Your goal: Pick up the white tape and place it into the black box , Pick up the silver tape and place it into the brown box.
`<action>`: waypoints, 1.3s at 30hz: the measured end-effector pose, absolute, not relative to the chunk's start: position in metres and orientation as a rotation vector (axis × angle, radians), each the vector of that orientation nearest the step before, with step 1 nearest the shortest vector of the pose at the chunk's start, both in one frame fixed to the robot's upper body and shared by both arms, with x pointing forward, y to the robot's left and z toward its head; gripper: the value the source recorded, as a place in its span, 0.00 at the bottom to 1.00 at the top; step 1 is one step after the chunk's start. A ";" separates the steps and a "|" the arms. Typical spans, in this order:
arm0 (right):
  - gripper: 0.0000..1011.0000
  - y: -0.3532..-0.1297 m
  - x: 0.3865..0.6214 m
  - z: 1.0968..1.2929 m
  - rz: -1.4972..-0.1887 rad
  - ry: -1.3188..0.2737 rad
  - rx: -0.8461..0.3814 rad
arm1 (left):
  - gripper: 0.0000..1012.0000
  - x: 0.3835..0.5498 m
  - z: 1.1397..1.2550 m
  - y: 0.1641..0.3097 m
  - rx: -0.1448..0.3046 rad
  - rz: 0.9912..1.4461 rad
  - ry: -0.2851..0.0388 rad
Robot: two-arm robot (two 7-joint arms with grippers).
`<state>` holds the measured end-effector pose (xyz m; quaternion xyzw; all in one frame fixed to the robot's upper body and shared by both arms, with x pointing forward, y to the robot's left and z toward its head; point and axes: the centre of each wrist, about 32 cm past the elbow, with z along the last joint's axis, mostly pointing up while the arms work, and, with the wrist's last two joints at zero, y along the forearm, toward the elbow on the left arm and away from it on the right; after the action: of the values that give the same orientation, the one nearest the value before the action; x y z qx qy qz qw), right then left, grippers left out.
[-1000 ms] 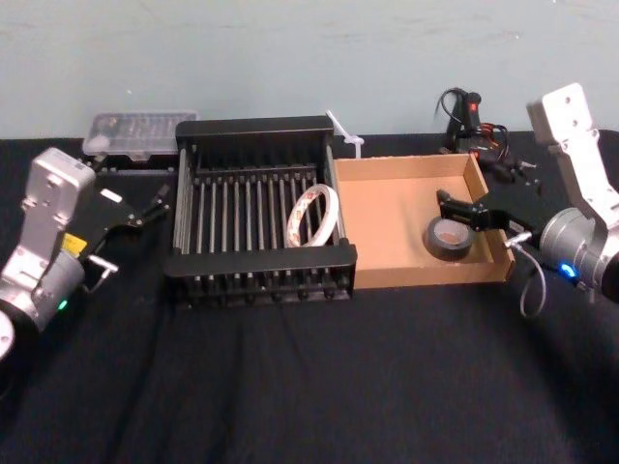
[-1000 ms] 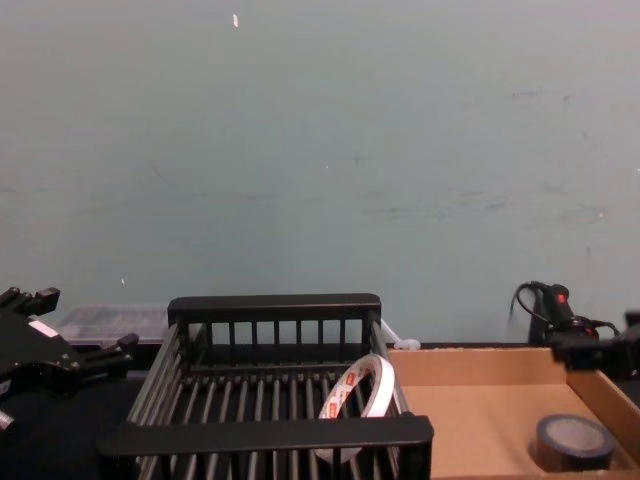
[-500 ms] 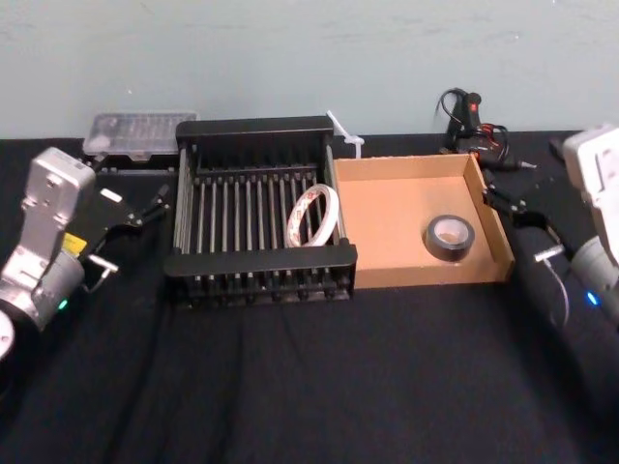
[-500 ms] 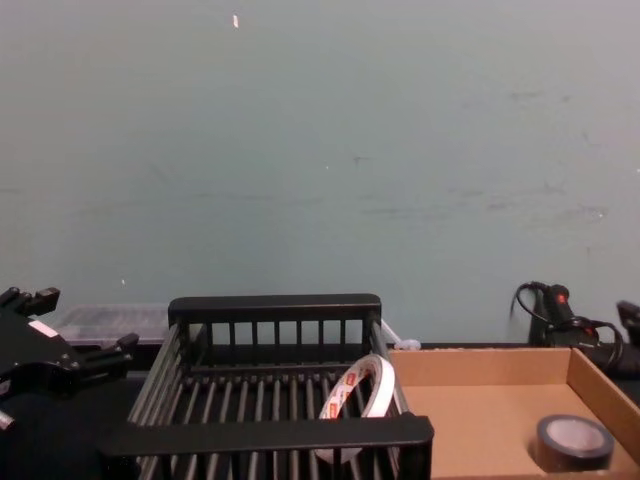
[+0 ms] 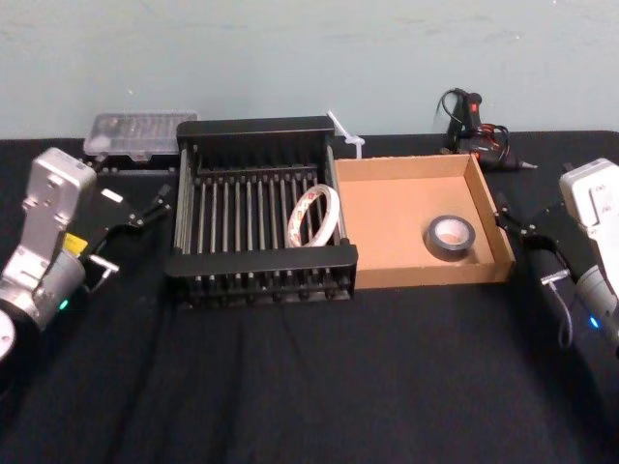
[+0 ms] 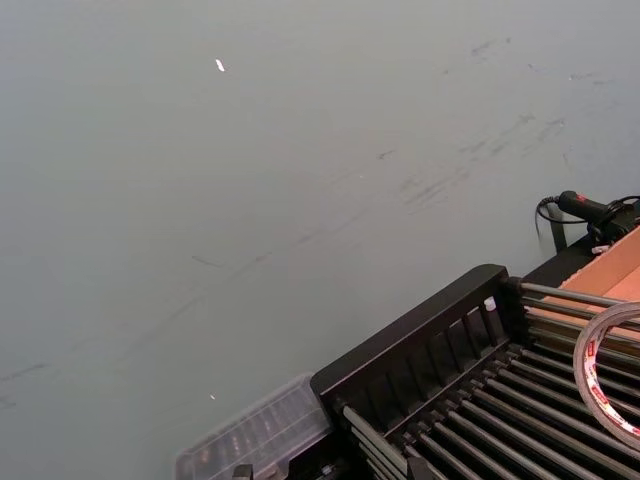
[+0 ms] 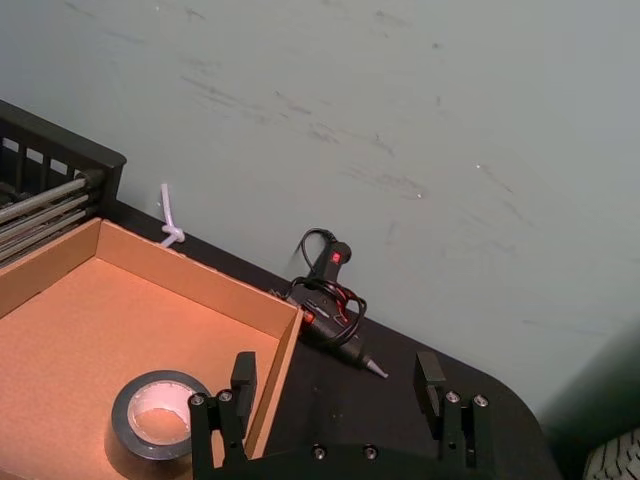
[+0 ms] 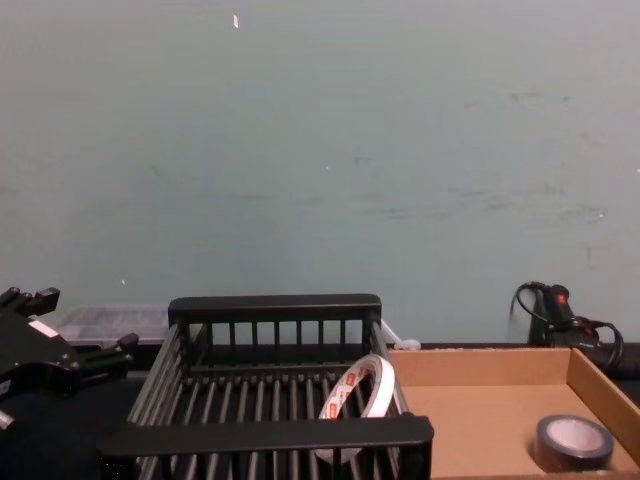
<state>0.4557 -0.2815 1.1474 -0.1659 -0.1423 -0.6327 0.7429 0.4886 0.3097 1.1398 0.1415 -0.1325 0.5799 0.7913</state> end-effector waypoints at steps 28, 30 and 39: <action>0.99 -0.282 0.456 1.148 -1.388 -0.302 -0.364 | 0.99 0.489 1.140 0.310 0.304 1.248 -0.285; 0.99 -0.282 0.456 1.148 -1.388 -0.303 -0.364 | 0.99 0.489 1.140 0.310 0.304 1.248 -0.285; 0.99 -0.282 0.456 1.148 -1.387 -0.303 -0.364 | 0.99 0.489 1.140 0.310 0.304 1.248 -0.285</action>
<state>0.4560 -0.2817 1.1483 -0.1661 -0.1384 -0.6330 0.7433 0.4886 0.3097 1.1398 0.1415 -0.1325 0.5799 0.7913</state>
